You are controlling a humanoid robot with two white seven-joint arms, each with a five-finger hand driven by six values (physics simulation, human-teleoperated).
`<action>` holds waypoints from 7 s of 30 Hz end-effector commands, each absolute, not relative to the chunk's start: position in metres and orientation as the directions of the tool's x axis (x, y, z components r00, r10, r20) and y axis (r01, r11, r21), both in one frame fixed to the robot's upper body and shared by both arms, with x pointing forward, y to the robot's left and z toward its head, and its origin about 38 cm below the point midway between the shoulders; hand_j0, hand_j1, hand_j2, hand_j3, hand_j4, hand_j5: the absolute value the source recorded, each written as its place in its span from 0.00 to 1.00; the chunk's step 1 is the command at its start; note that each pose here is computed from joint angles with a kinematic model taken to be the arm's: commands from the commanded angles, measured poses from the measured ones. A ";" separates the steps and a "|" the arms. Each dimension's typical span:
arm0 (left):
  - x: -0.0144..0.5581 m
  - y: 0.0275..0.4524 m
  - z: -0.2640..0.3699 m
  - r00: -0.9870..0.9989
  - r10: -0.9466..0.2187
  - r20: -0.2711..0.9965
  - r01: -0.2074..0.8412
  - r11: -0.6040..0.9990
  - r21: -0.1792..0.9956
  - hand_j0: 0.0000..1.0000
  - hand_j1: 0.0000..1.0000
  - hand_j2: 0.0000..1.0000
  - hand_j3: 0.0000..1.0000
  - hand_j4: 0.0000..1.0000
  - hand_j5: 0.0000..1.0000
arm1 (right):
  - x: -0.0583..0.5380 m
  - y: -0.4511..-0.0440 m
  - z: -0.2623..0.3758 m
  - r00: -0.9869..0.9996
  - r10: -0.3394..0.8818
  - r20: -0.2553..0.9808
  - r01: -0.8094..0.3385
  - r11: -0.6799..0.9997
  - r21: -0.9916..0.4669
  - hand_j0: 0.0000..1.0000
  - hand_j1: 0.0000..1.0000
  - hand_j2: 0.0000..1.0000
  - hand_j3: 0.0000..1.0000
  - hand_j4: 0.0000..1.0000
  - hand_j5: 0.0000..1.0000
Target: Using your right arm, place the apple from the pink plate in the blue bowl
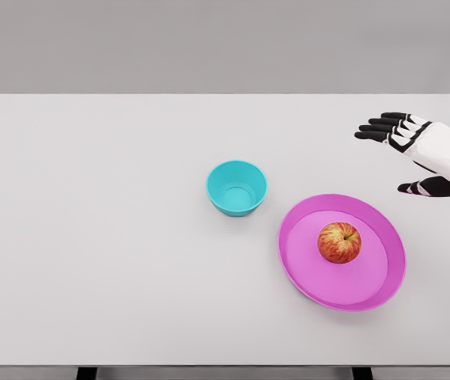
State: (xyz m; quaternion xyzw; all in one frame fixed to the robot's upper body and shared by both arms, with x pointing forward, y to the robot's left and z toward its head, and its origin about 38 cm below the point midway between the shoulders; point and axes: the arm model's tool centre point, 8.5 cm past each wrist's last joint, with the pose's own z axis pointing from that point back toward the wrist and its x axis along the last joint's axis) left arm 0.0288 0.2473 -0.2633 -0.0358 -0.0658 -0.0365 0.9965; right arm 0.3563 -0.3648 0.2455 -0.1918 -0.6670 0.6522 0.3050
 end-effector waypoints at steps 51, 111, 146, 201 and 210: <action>0.029 0.247 -0.263 0.989 -0.068 0.134 0.077 0.995 -0.067 1.00 1.00 1.00 1.00 1.00 1.00 | 0.349 -0.314 0.200 -0.840 0.510 0.188 -0.403 -0.352 -0.845 1.00 1.00 1.00 1.00 1.00 1.00; 0.029 0.247 -0.263 0.989 -0.068 0.134 0.077 0.995 -0.067 1.00 1.00 1.00 1.00 1.00 1.00 | 0.360 -0.298 0.167 -0.834 0.493 0.249 -0.462 -0.376 -0.803 0.51 0.51 0.51 0.51 0.51 0.51; 0.029 0.247 -0.263 0.989 -0.068 0.134 0.077 0.995 -0.066 1.00 1.00 1.00 1.00 1.00 1.00 | 0.433 -0.254 0.209 -0.855 0.485 0.184 -0.348 -0.272 -0.897 0.52 0.52 0.52 0.52 0.52 0.52; 0.029 0.247 -0.263 0.989 -0.068 0.134 0.077 0.995 -0.067 1.00 1.00 1.00 1.00 1.00 1.00 | 0.470 -0.144 0.196 -0.906 0.382 0.183 -0.308 -0.296 -0.904 0.99 0.99 0.99 0.99 0.99 0.99; 0.029 0.247 -0.263 0.989 -0.068 0.134 0.077 0.995 -0.066 1.00 1.00 1.00 1.00 1.00 1.00 | 0.470 -0.145 0.198 -0.908 0.380 0.179 -0.303 -0.297 -0.905 1.00 1.00 1.00 1.00 1.00 1.00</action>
